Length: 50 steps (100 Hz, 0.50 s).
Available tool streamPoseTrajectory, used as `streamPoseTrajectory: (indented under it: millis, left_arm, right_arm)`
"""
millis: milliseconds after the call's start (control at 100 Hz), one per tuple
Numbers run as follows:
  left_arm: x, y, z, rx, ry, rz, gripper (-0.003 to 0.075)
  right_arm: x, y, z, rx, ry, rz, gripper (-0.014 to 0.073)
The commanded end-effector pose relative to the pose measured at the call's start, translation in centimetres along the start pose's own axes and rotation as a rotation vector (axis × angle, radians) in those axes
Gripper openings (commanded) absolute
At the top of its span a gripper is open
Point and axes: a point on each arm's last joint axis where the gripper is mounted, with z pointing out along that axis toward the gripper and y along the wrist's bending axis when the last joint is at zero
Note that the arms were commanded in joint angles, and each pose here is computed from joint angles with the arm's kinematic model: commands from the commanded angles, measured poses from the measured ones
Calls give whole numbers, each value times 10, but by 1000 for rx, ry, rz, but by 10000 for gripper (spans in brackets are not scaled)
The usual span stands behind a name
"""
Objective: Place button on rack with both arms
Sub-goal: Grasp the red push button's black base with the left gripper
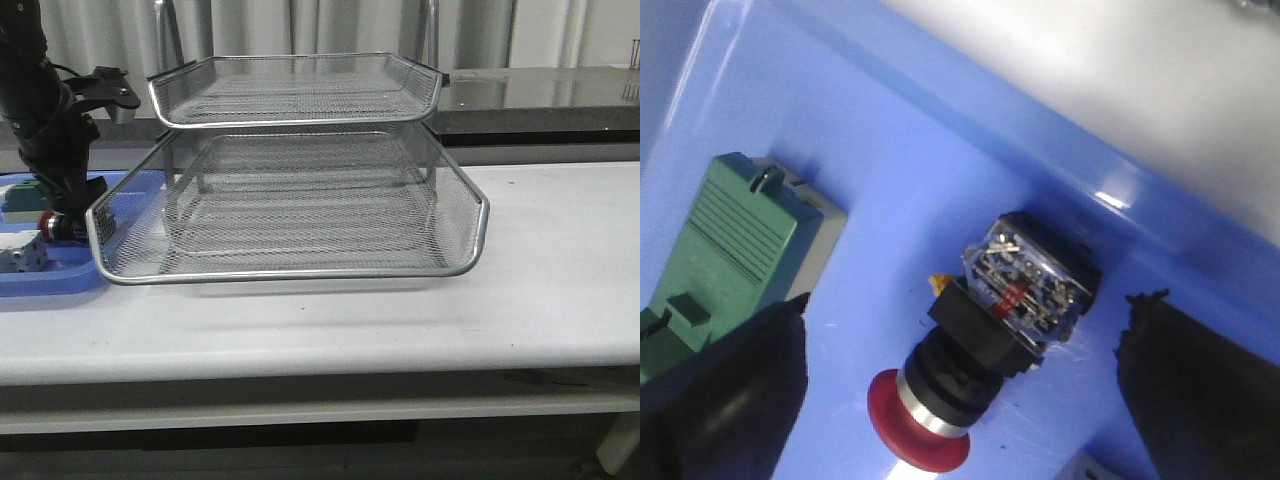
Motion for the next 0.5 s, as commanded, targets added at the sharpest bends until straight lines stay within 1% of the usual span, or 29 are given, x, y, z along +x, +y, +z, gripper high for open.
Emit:
streamPoseTrajectory:
  millis: [0,350,490]
  left_arm:
    - [-15,17,-32,-106,-91,1,596]
    - [-13,12,-7,-76,-66,3,596]
    - [-12,12,-6,-73,-63,4,596]
  right_arm:
    - [-11,-1,-5,8,-79,-9,-66]
    - [-11,-1,-5,8,-79,-9,-66]
    - [-11,-1,-5,8,-79,-9,-66]
